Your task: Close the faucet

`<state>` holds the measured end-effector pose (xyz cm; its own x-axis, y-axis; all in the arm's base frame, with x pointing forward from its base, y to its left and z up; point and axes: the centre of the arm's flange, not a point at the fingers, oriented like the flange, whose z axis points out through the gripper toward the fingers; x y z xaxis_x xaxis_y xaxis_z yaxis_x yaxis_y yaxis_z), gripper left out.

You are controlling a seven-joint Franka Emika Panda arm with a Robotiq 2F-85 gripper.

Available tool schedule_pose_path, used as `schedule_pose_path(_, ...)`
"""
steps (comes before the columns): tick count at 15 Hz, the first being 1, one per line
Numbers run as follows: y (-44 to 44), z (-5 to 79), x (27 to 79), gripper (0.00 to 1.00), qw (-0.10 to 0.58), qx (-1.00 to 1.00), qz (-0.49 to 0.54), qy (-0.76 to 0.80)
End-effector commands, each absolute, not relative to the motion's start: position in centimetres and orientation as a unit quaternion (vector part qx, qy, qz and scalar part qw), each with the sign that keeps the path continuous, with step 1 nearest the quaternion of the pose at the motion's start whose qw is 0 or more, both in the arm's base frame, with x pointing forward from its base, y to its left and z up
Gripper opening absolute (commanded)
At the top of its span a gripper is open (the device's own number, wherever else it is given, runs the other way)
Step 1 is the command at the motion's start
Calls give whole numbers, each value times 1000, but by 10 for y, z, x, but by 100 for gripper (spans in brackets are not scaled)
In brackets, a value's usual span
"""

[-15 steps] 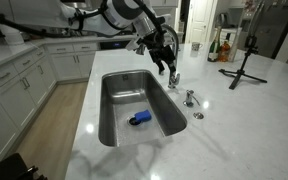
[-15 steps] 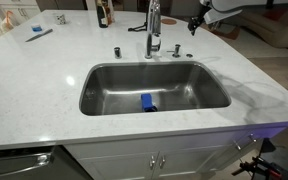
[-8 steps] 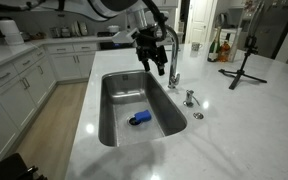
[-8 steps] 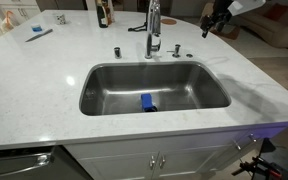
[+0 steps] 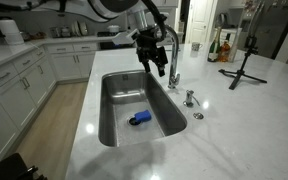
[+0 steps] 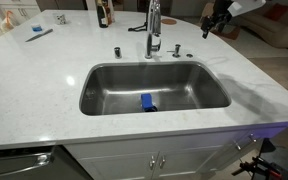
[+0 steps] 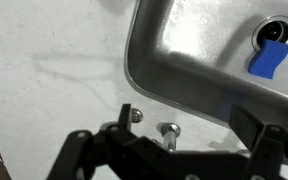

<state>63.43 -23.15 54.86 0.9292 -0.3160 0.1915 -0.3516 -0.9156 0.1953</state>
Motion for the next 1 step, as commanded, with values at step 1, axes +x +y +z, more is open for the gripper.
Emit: schedule_pose_path(1, -232, 549, 634, 100, 114, 976, 78, -171)
